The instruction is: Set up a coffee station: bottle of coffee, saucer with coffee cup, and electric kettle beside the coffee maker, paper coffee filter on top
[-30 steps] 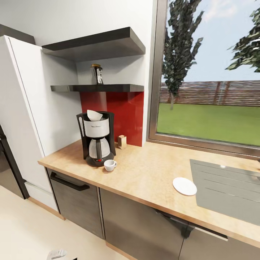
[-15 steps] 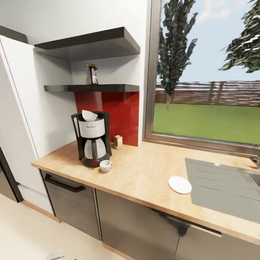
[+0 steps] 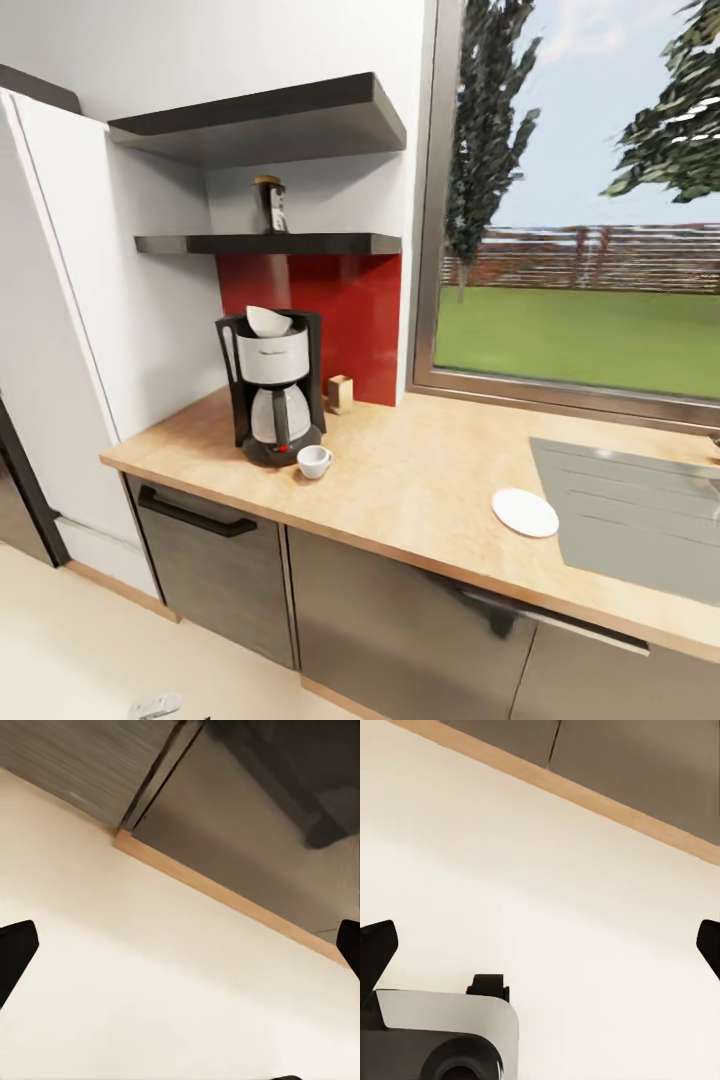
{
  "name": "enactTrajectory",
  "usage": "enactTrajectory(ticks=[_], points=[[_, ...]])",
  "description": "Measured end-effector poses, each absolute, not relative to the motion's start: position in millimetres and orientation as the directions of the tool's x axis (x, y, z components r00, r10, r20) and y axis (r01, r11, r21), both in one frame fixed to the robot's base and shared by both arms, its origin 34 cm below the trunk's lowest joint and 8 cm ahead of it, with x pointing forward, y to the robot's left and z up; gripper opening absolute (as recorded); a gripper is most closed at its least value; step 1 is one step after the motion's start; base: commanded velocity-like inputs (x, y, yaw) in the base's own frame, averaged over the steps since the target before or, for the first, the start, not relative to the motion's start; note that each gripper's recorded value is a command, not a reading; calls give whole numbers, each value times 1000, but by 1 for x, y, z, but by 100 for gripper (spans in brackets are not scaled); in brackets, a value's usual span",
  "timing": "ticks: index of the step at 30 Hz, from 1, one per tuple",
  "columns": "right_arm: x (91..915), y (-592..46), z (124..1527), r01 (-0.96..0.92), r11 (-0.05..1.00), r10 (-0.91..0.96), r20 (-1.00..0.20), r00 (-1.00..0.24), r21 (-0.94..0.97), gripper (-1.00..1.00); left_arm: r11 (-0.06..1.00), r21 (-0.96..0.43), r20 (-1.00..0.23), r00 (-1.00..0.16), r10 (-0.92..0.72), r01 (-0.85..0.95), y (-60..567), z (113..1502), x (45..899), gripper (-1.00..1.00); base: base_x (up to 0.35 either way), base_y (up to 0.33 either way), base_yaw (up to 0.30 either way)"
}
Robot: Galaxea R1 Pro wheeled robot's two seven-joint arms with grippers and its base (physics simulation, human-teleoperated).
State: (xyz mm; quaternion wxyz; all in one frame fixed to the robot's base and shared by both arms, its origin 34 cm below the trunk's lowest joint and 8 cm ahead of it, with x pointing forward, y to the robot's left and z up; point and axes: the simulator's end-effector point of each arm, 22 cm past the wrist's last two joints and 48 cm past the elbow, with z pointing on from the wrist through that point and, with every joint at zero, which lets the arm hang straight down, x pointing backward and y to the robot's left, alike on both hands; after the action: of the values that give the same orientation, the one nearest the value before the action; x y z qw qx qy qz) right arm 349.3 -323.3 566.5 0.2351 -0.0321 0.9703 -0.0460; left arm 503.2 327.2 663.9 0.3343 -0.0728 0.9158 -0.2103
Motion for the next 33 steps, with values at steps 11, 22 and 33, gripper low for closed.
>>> enactTrajectory(ticks=[11, 22, 33], points=[[350, -323, 567, -40, 994, -84, -454, -887, -104, 100, 938, -322, -586, -752, -304, -128, 367, 652, 503, 100, 220, 245, 172], [350, -324, 567, -41, 994, -84, -454, -887, -105, 100, 943, -292, -586, -749, -308, -159, 376, 649, 503, 100, 216, 268, 9], [350, -322, 566, -43, 994, -85, -453, -888, -102, 100, 943, -291, -586, -749, -308, -160, 376, 649, 503, 100, 27, 260, -48]])
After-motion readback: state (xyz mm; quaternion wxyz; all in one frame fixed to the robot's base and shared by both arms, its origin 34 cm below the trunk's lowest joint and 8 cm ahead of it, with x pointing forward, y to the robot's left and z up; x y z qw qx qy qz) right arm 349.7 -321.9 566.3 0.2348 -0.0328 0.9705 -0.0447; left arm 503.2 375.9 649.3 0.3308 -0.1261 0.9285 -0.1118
